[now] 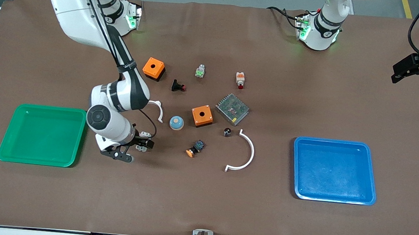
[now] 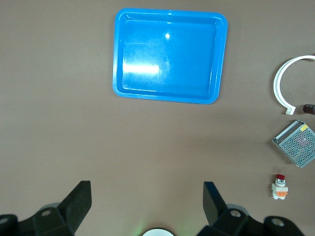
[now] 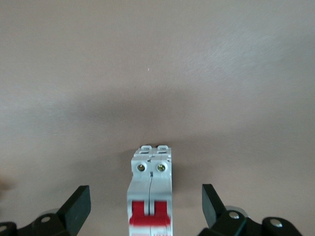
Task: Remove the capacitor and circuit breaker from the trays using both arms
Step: 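Lower the breaker beside the blue dome, open the right gripper, withdraw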
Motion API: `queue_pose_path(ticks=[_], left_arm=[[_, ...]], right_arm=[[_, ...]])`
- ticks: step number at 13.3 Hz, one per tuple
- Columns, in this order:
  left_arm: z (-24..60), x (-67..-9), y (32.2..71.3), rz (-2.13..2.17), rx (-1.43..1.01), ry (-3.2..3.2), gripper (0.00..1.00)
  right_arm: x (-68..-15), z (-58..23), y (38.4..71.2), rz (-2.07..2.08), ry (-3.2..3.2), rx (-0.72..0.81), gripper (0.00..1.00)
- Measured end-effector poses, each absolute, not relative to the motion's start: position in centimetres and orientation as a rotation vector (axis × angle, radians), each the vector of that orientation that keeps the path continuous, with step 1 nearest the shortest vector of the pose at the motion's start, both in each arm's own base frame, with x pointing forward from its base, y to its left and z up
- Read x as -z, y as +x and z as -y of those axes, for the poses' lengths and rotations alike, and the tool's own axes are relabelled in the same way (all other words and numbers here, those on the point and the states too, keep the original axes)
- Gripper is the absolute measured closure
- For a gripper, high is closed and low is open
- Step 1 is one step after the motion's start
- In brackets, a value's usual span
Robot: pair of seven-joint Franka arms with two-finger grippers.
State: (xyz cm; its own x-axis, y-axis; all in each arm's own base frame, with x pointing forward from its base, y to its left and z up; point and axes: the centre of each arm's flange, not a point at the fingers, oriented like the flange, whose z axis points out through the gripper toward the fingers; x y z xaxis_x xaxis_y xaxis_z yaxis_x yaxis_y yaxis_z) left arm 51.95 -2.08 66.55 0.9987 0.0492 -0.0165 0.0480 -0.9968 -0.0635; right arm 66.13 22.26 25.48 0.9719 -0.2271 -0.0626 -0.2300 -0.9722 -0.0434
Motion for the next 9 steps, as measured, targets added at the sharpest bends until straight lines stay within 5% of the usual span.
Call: queue_pose_path(ticks=[5,9], left_arm=[[2.3,-66.6,51.7,0.068,-0.028,-3.078,0.00],[2.8,-66.6,51.6,0.056,-0.029,-3.093,0.00]], right_arm=[[-32.6,-15.3,69.3,-0.180,-3.082,-0.170,0.00],[-39.4,-6.0,68.2,-0.118,-3.137,-0.285,0.00]])
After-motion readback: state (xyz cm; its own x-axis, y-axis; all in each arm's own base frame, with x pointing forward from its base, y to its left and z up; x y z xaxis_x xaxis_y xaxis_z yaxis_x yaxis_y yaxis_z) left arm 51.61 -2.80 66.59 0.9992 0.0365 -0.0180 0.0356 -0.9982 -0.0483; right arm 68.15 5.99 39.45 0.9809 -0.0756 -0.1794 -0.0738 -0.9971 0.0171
